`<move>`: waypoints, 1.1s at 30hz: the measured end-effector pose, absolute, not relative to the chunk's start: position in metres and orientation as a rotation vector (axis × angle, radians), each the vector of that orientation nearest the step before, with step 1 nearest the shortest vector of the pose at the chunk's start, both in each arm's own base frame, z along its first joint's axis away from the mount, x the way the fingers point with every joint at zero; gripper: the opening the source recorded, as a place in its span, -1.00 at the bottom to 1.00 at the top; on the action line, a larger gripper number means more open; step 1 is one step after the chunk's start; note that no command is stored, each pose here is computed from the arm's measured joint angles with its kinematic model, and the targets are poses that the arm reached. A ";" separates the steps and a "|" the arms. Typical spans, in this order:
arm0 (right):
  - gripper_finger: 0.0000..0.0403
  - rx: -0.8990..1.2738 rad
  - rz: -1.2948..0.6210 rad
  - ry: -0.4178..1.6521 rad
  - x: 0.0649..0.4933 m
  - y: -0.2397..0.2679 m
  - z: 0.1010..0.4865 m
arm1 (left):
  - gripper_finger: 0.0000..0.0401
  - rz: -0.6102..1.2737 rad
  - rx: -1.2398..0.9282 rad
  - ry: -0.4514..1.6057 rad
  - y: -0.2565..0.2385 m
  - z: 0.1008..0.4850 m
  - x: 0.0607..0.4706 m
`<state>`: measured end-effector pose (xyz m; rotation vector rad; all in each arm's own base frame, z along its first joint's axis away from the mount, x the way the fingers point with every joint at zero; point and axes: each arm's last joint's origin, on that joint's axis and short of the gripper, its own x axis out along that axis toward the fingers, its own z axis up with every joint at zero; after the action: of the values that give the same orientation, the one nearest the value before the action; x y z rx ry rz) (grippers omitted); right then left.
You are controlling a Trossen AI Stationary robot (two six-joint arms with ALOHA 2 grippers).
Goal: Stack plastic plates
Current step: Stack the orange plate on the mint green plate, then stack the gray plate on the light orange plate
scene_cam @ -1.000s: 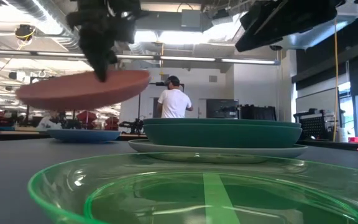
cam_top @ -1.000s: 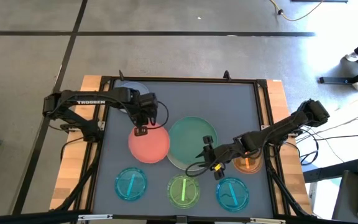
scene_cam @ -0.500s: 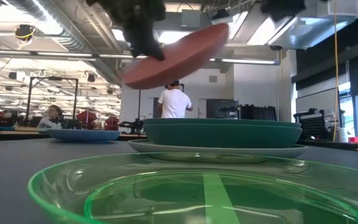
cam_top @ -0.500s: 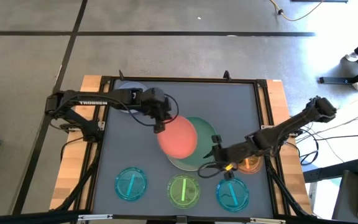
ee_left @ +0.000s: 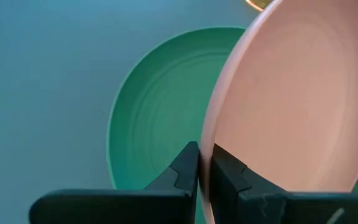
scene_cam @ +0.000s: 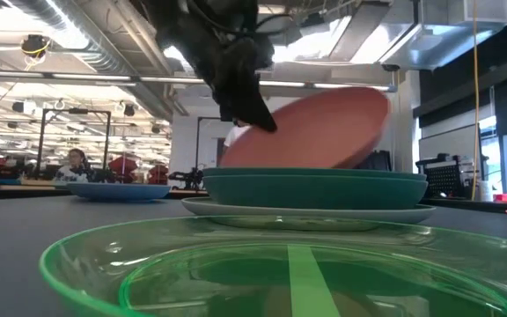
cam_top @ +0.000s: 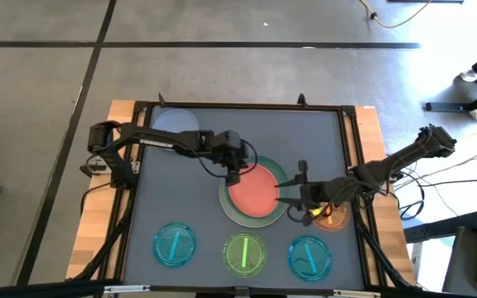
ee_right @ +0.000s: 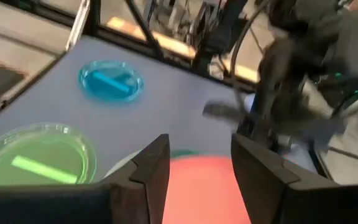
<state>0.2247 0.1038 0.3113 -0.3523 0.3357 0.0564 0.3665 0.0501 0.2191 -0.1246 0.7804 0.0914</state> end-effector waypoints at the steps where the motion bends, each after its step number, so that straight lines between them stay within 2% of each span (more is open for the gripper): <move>1: -0.20 -0.354 0.053 0.321 0.228 0.102 0.312 | -0.91 0.093 -0.128 0.785 0.050 0.216 0.368; 12: -0.20 -0.373 0.042 0.369 0.246 0.094 0.299 | -0.90 0.106 -0.130 0.814 0.052 0.203 0.373; 23: -0.20 -0.379 0.046 0.382 0.249 0.096 0.295 | -0.47 0.120 -0.114 0.824 0.053 0.204 0.371; 33: -0.20 -0.382 0.047 0.392 0.248 0.096 0.294 | -0.43 0.163 -0.012 0.861 0.043 0.217 0.360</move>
<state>0.2484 0.0960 0.2941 -0.3822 0.3917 0.0467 0.3600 0.0434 0.2174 -0.0125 0.8606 0.1634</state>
